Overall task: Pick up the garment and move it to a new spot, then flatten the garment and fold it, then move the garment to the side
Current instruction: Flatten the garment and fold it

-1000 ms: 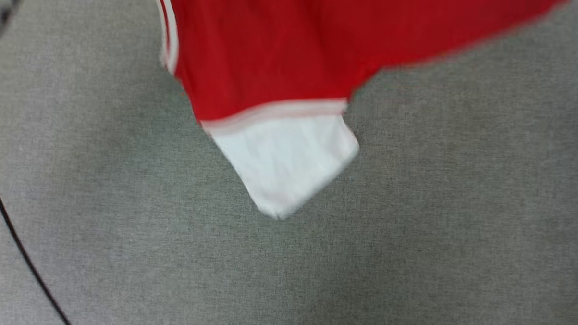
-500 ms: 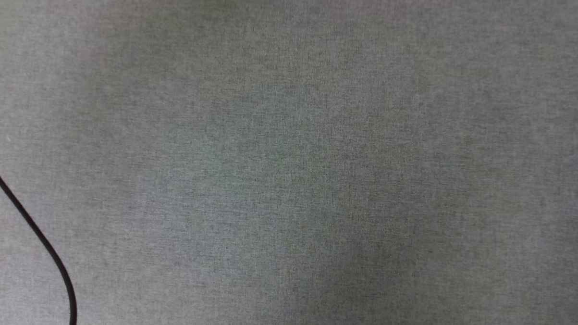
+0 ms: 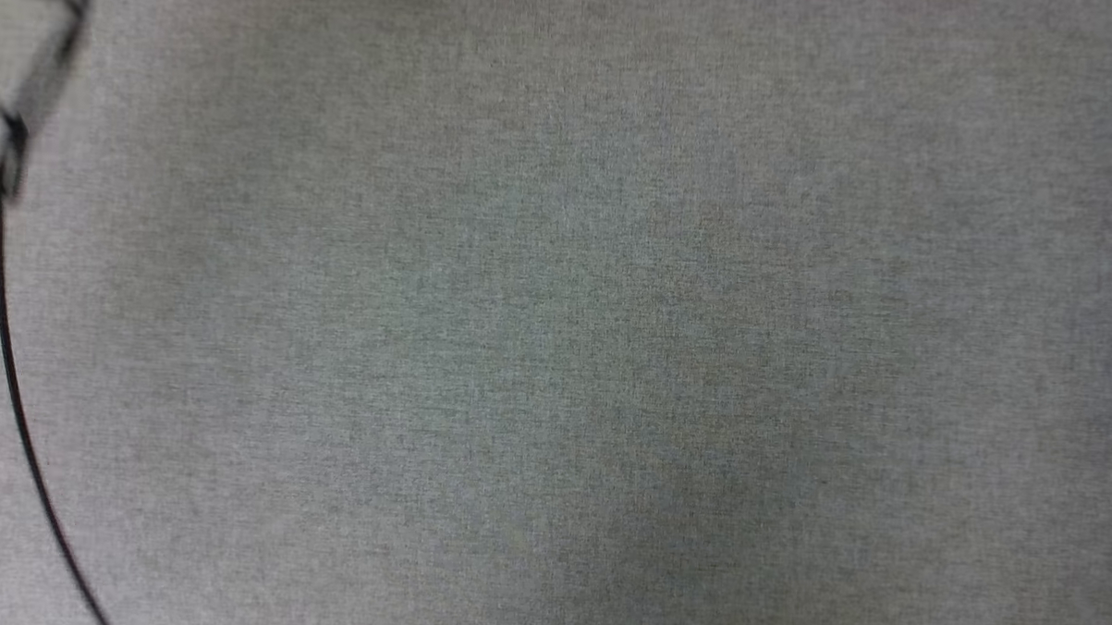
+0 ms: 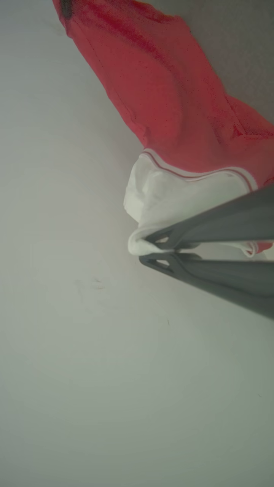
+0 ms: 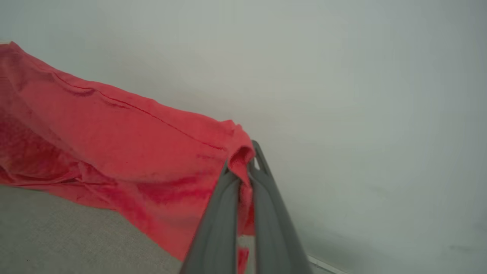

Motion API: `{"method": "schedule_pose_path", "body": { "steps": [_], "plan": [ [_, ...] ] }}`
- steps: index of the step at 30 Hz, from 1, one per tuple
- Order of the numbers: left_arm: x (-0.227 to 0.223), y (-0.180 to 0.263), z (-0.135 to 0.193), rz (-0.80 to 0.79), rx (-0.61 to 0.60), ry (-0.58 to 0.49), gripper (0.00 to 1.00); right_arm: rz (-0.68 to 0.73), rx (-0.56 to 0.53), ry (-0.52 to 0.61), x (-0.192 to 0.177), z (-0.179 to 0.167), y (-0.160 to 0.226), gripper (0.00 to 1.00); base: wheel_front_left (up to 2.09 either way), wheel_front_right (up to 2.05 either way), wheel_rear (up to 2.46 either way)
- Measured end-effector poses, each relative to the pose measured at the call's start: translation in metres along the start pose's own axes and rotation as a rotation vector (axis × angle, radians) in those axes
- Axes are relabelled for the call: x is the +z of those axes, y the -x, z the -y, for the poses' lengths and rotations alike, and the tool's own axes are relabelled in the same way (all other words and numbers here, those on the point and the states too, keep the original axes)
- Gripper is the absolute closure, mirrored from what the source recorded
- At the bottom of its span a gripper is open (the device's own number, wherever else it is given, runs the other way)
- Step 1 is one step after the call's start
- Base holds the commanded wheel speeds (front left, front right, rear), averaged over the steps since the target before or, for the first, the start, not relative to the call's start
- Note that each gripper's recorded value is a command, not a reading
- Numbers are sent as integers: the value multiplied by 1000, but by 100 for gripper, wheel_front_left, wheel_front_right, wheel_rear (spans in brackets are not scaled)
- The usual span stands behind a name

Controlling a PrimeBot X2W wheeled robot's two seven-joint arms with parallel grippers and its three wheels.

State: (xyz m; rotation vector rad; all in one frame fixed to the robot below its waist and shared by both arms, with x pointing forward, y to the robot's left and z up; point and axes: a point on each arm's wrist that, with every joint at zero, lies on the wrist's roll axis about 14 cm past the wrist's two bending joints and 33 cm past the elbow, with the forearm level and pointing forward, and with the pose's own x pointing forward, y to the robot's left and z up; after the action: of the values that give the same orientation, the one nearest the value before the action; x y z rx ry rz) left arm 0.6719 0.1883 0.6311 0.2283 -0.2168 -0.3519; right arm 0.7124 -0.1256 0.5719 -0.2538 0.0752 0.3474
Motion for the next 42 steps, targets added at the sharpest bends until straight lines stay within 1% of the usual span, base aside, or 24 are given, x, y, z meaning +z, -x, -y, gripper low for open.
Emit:
{"method": "schedule_pose_path", "body": {
  "steps": [2, 5, 9, 13, 15, 17, 20, 23, 28, 32, 36, 42],
  "plan": [
    [-27, 16, 9, -66, -18, 6, 100, -22, 14, -36, -19, -8, 7, 100, 0, 0, 0],
    [-60, 43, 26, -139, -34, 59, 100, -80, 42, -59, -51, -22, 22, 100, 0, 0, 0],
    [-89, 84, 48, -215, -37, 110, 100, -153, 96, -73, -86, -47, 48, 100, 0, 0, 0],
    [-111, 134, 84, -300, -63, 166, 100, -215, 145, -69, -113, -65, 83, 100, 0, 0, 0],
    [-114, 157, 94, -326, -58, 188, 100, -247, 174, -65, -124, -74, 102, 100, 0, 0, 0],
    [-116, 181, 101, -356, -54, 197, 100, -268, 186, -70, -130, -78, 120, 100, 0, 0, 0],
    [-116, 214, 119, -391, -57, 237, 100, -297, 210, -68, -140, -84, 149, 100, 0, 0, 0],
    [-114, 247, 131, -431, -40, 274, 100, -318, 225, -77, -147, -87, 178, 100, 0, 0, 0],
    [-109, 300, 143, -489, 21, 336, 100, -369, 243, -91, -159, -91, 228, 100, 0, 0, 0],
    [-106, 337, 163, -536, 44, 390, 100, -391, 232, -117, -163, -88, 262, 100, 0, 0, 0],
    [-101, 369, 180, -579, 68, 430, 100, -425, 235, -144, -172, -94, 297, 100, 0, 0, 0],
    [-97, 410, 206, -644, 86, 489, 100, -458, 205, -188, -183, -95, 342, 100, 0, 0, 0]
  ]
}}
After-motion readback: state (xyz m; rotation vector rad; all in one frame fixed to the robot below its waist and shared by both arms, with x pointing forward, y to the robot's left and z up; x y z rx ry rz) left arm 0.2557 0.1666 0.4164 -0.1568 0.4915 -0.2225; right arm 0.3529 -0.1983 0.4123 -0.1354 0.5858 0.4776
